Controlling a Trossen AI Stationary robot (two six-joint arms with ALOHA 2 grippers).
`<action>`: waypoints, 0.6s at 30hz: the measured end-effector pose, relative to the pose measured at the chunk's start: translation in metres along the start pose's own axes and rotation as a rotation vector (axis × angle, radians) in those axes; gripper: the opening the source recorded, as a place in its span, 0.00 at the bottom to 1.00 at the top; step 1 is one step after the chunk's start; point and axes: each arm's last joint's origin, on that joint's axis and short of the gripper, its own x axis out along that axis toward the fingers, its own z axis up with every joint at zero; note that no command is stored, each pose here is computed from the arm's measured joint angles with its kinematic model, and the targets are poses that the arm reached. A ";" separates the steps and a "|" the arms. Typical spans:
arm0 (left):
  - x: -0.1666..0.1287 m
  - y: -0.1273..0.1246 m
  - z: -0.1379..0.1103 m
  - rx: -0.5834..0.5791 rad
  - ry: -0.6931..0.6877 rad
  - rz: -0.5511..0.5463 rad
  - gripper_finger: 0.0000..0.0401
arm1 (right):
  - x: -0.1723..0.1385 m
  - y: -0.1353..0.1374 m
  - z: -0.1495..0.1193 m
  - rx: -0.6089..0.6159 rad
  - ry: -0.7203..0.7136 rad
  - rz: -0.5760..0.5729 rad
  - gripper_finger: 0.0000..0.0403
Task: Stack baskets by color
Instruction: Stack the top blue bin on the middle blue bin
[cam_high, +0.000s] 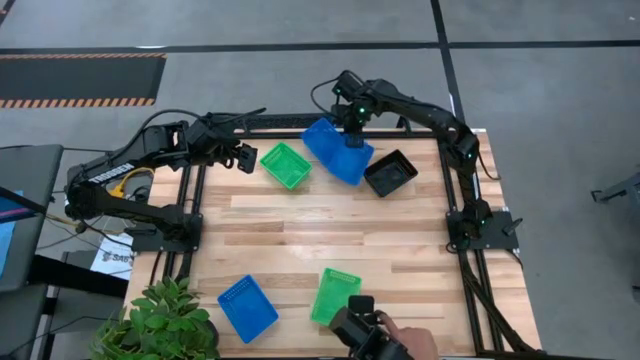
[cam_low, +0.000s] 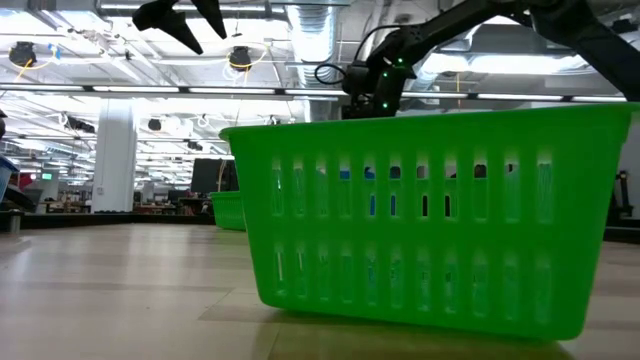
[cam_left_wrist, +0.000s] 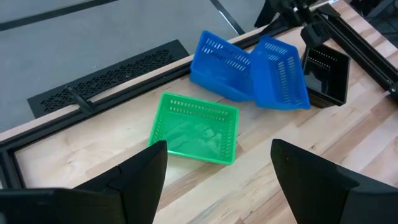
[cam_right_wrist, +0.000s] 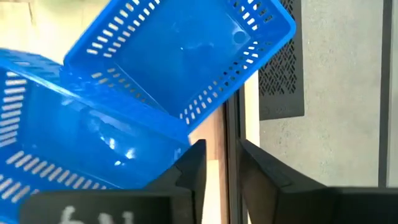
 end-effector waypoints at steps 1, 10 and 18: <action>0.000 0.000 0.000 0.000 0.000 0.000 0.68 | 0.000 0.000 0.000 0.003 0.001 0.001 0.30; 0.000 0.000 0.000 0.000 0.000 0.000 0.68 | -0.001 -0.010 -0.017 0.213 -0.010 0.134 0.46; 0.000 0.000 0.000 0.000 0.001 0.001 0.68 | -0.012 -0.018 -0.038 0.364 -0.019 0.314 0.54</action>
